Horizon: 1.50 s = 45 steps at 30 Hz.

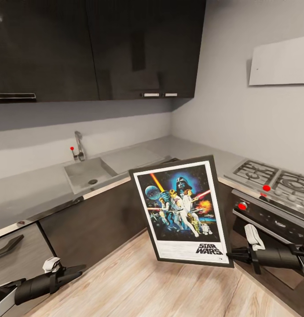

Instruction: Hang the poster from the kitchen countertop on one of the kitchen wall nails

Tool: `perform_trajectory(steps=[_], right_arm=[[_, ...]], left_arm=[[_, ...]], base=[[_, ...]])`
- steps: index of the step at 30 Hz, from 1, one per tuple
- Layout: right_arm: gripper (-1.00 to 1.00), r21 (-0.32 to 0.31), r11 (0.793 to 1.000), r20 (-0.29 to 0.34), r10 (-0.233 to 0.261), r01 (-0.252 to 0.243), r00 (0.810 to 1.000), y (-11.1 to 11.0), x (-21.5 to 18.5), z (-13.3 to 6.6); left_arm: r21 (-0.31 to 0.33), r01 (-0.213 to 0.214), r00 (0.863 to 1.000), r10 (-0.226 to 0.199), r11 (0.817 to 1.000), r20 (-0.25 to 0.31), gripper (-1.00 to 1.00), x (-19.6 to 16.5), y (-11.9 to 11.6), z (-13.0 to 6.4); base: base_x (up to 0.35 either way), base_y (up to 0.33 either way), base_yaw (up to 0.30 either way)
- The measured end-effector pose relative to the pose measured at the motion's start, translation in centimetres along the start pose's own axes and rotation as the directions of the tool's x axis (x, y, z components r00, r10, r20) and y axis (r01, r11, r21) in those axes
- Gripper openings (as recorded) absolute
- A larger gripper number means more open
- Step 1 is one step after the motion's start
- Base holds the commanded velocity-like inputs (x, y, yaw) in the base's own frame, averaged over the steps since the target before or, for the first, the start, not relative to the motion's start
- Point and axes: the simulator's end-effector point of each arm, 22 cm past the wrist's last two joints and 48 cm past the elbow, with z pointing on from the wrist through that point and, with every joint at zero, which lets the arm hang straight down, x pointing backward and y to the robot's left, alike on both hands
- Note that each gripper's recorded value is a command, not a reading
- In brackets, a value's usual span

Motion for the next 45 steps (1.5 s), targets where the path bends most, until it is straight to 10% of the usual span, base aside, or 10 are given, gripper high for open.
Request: perform_trajectory(steps=[45], right_arm=[[-1.00, -0.003, 1.000, -0.001, 0.002, -0.002, 1.000, 2.1, -3.7, -2.2]], left_arm=[[-0.020, 0.014, 1.000, -0.013, 1.000, 0.004, 1.00, -1.8, -3.8, -1.2]], base=[[0.000, 0.000, 0.192]])
